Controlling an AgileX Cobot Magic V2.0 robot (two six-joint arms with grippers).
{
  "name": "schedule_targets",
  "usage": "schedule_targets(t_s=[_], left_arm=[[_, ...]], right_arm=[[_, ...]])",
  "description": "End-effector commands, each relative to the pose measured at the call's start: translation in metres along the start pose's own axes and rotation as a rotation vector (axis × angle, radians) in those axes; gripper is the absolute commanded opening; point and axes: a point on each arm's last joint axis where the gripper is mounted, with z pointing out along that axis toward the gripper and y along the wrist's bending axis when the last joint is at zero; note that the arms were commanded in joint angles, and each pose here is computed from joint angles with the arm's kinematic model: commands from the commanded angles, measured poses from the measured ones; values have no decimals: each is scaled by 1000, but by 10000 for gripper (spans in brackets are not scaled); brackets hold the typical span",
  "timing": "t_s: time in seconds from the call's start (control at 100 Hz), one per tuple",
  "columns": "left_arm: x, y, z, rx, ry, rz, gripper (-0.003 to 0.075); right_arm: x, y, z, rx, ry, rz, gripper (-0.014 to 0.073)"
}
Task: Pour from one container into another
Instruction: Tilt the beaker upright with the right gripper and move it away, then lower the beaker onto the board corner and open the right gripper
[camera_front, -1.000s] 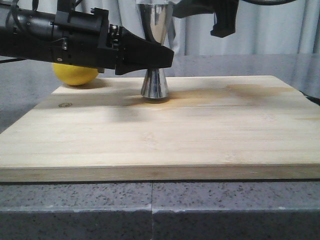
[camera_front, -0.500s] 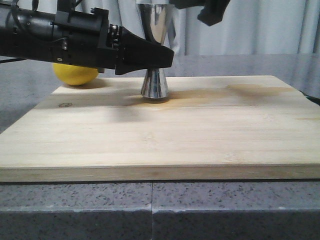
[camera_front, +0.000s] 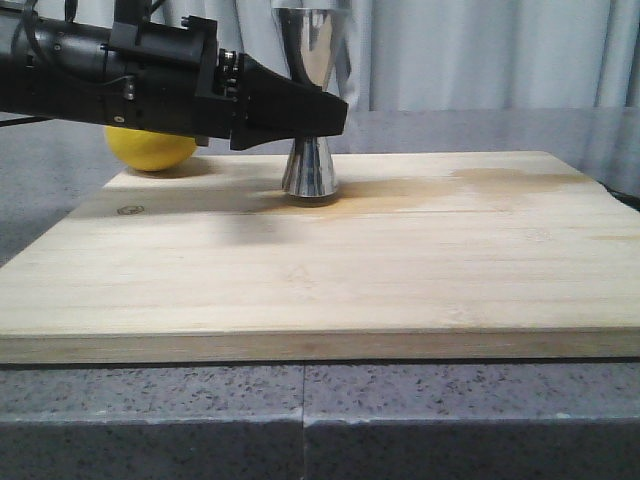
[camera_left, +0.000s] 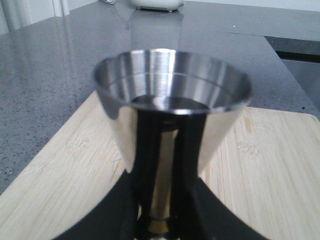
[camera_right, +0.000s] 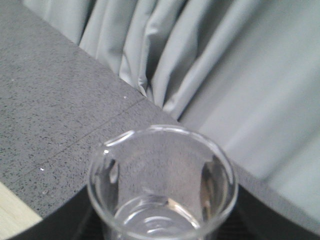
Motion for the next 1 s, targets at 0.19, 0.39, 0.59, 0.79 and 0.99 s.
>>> schedule_targets(t_s=[0.19,0.39,0.59,0.79,0.99], left_arm=[[-36,-6,-3,33,-163,34,-19],[-36,-6,-3,33,-163,34,-19],[-36,-6,-3,33,-163,34,-19],[-36,-6,-3,33,-163,34,-19],[-36,-6,-3,33,-163,34,-19]], right_arm=[[23,-13,-30,10,-160,285,279],[48,1,-36,-60,-213,350,279],[67,13,-35,-91,-169,376,279],[84,24,-32,-125,-129,402,279],[98,30,-22,-155,-94,407,279]])
